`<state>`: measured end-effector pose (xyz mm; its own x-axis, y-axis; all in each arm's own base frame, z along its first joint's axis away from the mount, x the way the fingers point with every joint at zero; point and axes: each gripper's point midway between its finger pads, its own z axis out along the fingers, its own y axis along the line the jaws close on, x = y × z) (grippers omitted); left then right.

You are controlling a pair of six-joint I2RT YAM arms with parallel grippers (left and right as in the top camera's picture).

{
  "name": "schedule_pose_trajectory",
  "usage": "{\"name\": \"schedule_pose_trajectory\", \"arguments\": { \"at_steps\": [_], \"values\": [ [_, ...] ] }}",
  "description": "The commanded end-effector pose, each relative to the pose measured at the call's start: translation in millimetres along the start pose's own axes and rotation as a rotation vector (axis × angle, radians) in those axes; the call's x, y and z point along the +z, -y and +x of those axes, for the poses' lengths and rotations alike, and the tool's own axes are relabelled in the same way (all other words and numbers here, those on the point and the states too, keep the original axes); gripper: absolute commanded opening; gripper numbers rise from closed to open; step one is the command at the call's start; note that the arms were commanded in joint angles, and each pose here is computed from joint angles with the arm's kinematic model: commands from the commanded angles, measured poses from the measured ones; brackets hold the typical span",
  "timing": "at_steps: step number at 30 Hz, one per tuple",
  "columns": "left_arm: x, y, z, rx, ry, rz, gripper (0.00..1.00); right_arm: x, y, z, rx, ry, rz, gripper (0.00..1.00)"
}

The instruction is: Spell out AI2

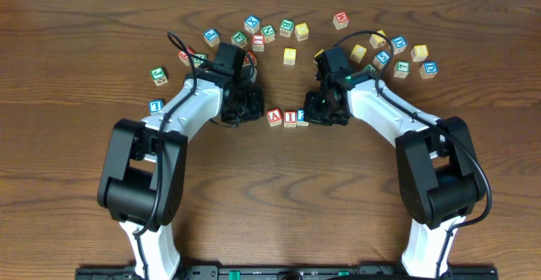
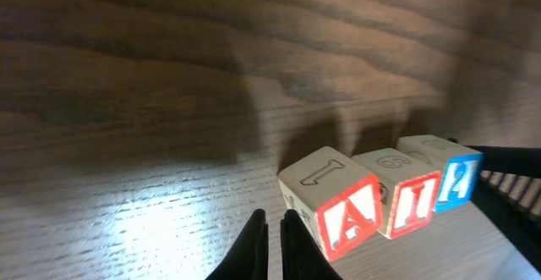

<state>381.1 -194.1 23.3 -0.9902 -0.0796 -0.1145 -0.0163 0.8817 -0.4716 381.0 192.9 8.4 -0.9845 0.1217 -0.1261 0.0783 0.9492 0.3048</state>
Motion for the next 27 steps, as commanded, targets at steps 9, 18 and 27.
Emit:
{"name": "schedule_pose_trajectory", "arguments": {
  "at_steps": [9, 18, 27],
  "values": [
    [14.3, 5.2, -3.0, 0.048, 0.01, 0.03, 0.08, -1.1, -1.3, 0.8, -0.009, 0.005, -0.001, 0.01],
    [17.8, 15.1, -1.4, 0.08, 0.015, 0.04, 0.08, -1.1, -1.2, 0.8, -0.01, 0.005, 0.0, 0.01],
    [17.8, 15.1, -1.4, 0.08, 0.015, 0.04, 0.08, -1.1, -0.8, 1.7, -0.012, 0.002, 0.001, 0.01]
  ]
}}
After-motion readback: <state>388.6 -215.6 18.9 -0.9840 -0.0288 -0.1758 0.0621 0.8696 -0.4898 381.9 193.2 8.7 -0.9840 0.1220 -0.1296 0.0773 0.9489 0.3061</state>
